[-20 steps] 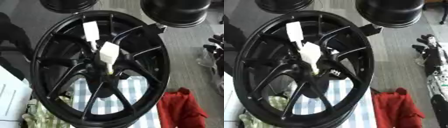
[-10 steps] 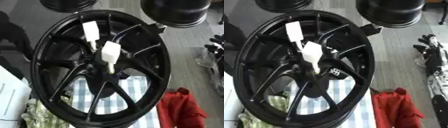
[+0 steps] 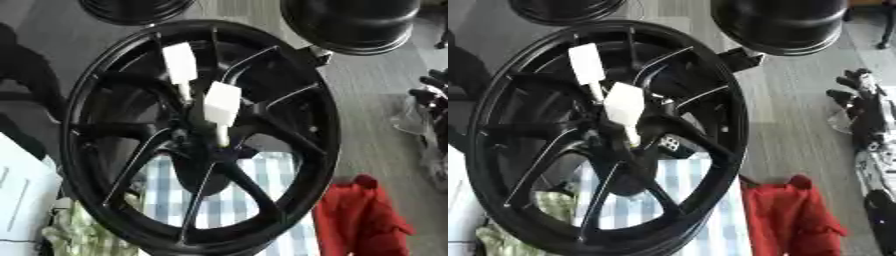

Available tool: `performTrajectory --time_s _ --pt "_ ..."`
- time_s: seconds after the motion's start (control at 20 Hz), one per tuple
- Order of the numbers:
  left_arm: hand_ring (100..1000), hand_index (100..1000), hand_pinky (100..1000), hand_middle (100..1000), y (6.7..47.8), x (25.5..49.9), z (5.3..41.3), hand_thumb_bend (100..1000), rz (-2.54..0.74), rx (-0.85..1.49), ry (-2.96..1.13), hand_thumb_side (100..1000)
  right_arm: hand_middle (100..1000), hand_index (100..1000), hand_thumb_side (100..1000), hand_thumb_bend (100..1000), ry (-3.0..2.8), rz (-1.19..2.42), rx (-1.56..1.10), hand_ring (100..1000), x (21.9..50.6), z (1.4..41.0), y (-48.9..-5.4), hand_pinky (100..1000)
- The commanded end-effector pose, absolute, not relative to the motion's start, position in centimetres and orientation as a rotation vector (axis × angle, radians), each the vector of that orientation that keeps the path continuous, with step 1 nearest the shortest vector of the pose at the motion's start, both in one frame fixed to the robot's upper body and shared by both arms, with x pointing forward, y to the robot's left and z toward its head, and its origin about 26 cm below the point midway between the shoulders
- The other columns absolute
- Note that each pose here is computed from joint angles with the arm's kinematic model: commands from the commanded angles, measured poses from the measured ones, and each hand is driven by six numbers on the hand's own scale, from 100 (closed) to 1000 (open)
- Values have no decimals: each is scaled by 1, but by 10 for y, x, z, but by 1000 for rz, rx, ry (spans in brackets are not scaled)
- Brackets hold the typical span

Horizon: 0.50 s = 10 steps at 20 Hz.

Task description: Pull the pin out of the wheel hub.

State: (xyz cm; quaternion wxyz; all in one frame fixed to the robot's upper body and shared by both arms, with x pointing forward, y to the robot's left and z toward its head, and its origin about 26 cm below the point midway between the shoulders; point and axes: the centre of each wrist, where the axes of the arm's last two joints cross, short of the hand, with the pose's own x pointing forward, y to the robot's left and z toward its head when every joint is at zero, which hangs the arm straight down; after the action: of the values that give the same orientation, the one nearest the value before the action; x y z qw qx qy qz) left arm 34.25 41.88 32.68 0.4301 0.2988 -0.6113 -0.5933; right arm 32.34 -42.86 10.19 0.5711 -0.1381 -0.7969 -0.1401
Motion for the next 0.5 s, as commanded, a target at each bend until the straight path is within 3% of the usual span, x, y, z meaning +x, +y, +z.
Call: performTrajectory --time_s 0.05,0.15,0.5 --pt "739 789 757 666 421 341 337 100 -1269 776 -1706 276 739 802 777 100 -1906 -308 -350 681 323 118 -436 898" --pt "719 784 731 652 417 346 327 100 -1085 707 -1827 411 739 802 776 100 -1907 -309 -347 681 323 118 -435 898" --pt "689 779 691 638 379 366 276 100 -488 304 -1966 719 740 802 777 100 -1906 -307 -329 682 325 117 -431 898"
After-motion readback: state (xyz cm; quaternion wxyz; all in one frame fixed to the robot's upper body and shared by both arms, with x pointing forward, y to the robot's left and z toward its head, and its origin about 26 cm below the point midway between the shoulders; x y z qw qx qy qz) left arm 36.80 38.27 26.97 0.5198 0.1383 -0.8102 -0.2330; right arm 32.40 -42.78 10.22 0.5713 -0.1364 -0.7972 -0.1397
